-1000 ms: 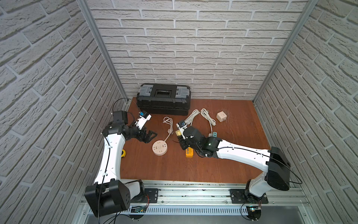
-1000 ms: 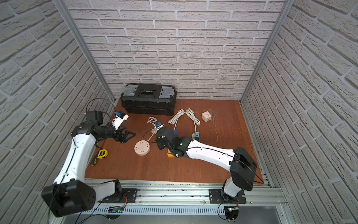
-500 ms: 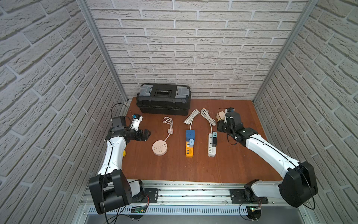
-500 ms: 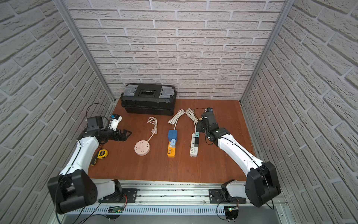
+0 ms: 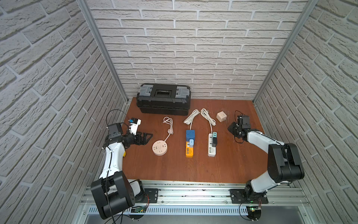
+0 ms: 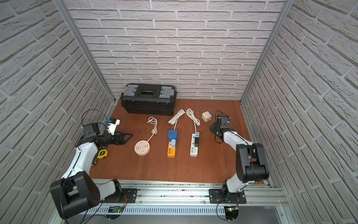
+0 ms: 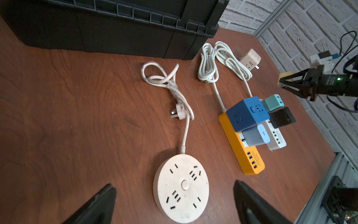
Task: Pull the plug off the socket
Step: Place the plug at the center of the board.
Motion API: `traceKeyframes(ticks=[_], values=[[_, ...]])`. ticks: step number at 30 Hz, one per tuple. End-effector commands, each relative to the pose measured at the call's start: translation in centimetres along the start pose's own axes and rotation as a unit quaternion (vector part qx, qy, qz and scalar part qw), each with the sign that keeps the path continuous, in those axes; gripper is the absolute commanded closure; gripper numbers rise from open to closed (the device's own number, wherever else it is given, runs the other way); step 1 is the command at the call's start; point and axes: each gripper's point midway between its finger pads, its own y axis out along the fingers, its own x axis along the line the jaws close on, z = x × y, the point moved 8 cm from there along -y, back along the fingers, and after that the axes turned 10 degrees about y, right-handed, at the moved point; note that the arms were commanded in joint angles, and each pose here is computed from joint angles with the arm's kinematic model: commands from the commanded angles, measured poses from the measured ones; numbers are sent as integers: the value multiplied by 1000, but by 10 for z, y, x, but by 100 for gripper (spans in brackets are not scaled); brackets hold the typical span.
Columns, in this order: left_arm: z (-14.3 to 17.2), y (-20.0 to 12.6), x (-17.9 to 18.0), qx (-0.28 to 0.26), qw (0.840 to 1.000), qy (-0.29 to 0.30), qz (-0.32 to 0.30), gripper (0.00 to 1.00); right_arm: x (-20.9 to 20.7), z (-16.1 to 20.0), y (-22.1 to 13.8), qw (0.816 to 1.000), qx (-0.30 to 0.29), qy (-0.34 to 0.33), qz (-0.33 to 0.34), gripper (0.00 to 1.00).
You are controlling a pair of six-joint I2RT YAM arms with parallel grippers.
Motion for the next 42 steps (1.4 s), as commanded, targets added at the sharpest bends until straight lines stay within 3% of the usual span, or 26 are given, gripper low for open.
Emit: traceKeyframes(ticks=[1, 5, 10, 21, 25, 28, 33, 37, 42], values=[[0, 2, -6, 21, 999, -3, 35, 2, 13, -17, 12, 997, -44, 29, -48, 97], [8, 7, -17, 15, 996, -2, 90, 2, 11, -22, 34, 998, -53, 36, -27, 97], [19, 14, -24, 32, 997, 32, 68, 2, 10, -32, 52, 996, -74, 55, -18, 97], [21, 18, -24, 40, 996, 25, 73, 2, 14, -49, 98, 993, -70, 91, 19, 93], [22, 18, -24, 40, 996, 25, 74, 2, 15, -53, 108, 994, -57, 89, 26, 78], [23, 18, -25, 41, 996, 27, 78, 2, 17, -55, 106, 995, -53, 78, 36, 55], [23, 20, -23, 47, 996, 20, 78, 2, 17, -54, 94, 995, -57, 75, 29, 32], [23, 20, -22, 47, 996, 18, 80, 2, 26, -54, 73, 996, -64, 61, 12, 21], [21, 19, -24, 44, 996, 23, 79, 2, 36, -51, 48, 997, -62, 39, 12, 20]])
